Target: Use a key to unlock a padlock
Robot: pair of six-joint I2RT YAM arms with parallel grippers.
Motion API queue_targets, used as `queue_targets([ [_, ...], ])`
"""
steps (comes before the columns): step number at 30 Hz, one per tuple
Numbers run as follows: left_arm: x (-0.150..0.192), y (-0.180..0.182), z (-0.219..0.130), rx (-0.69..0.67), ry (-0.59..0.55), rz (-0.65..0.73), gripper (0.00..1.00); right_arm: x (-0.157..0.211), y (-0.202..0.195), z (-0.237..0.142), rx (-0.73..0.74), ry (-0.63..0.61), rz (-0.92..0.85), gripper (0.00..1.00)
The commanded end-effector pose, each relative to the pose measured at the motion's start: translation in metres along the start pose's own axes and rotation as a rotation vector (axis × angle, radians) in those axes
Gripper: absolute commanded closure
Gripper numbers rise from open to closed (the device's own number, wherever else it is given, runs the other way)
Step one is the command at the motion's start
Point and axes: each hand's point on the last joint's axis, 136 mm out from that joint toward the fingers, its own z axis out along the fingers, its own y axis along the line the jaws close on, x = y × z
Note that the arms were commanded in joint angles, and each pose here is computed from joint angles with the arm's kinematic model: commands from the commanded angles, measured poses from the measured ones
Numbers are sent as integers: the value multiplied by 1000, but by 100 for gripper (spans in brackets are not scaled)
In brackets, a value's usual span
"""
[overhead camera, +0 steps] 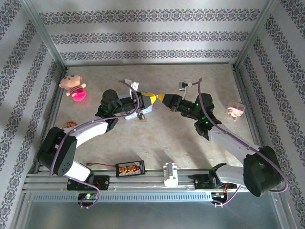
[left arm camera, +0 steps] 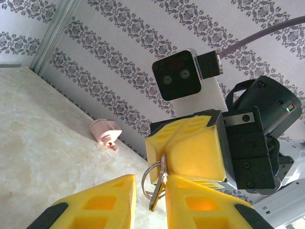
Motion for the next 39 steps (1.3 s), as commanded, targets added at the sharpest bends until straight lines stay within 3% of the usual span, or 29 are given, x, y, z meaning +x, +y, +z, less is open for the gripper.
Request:
queue_targets([
  [1,-14,-8,-5,10,-38,64,77,-6,18,2,-54,-12,-53,100],
  [13,-17,-11,-10,3,-48,73,82,-6,15,3,-50,-9,-47,100],
  [19,-18,-11,-11,0,-48,73,99,-7,18,5,-58,-8,-49,100],
  [24,-19,-15,-12,12,-40,83,100,-7,20,5,-64,-1,-52,100],
  [26,-21,-19,-13,22,-23,92,100,-8,19,3,-59,3,-63,84],
  [29,-20,-26,-15,16,35,121,100,-11,18,-6,-43,-11,-94,68],
  [36,-1,-37,-31,-101,305,139,100,-4,39,-32,-74,-5,-279,42],
  [39,3,-48,-36,-98,367,152,100,2,52,-39,-103,12,-367,42],
])
